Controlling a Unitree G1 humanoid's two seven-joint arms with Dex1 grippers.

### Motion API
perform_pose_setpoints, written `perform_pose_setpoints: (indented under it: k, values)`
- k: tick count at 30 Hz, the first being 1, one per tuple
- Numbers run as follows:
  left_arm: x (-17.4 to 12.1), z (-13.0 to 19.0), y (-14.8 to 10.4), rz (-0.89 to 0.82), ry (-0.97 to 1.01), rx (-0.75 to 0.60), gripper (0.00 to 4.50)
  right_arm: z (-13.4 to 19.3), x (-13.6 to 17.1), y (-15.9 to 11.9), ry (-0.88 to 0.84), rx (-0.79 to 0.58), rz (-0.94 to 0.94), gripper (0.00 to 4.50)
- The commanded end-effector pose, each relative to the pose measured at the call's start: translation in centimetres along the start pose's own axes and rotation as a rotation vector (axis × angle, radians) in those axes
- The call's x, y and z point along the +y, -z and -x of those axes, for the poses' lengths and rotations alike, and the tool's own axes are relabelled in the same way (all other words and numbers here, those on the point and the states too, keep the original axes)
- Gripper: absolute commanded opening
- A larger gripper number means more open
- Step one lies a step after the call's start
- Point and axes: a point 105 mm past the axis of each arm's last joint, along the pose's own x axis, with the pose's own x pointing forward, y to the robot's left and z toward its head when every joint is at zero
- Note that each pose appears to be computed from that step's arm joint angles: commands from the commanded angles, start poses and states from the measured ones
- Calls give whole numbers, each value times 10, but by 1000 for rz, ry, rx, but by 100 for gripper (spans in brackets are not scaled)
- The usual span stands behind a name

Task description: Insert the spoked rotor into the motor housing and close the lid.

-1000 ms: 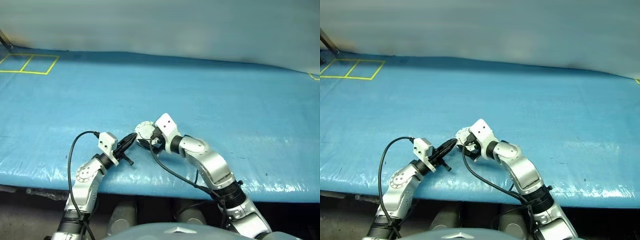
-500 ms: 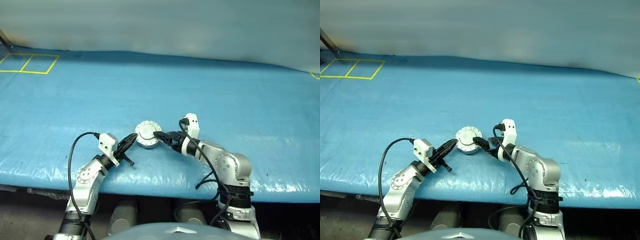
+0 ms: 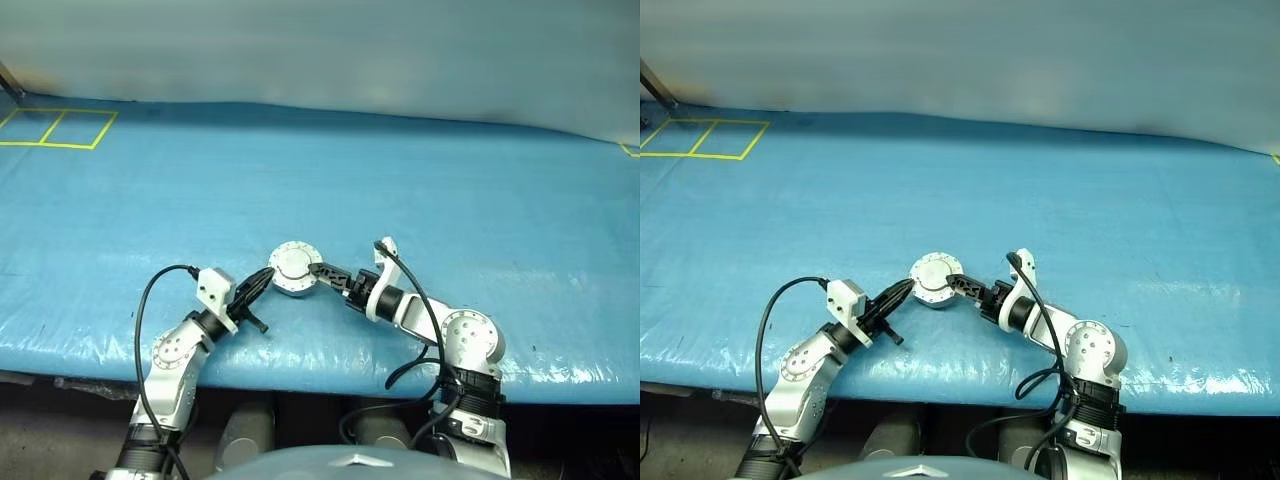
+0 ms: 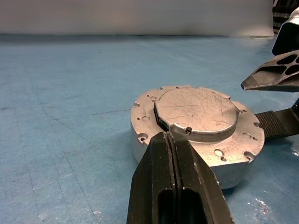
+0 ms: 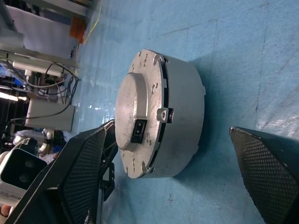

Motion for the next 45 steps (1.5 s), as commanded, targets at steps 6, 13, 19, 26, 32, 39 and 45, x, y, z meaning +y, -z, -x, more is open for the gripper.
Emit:
perform_pose_setpoints:
  k: [6,13,19,26,32,39,45]
  values:
    - [-8,3,13,4,21,57,0,-10,12,10,-43,36,-8,256]
    - [-8,3,14,0,19,59,0,-11,10,10,-37,36,-9,142]
    - [-7,3,13,-6,12,52,0,-12,9,8,-31,28,-12,124]
    - [1,1,-4,83,-56,-49,0,-12,11,0,-51,-17,-65,124]
    - [20,2,-36,448,-165,-270,0,-10,27,-17,-155,-102,-162,124]
    - [19,7,-51,629,-150,-381,51,-5,38,-35,-240,-195,-245,124]
    - [1,0,-50,802,-64,-413,252,1,61,-47,-342,-236,-241,124]
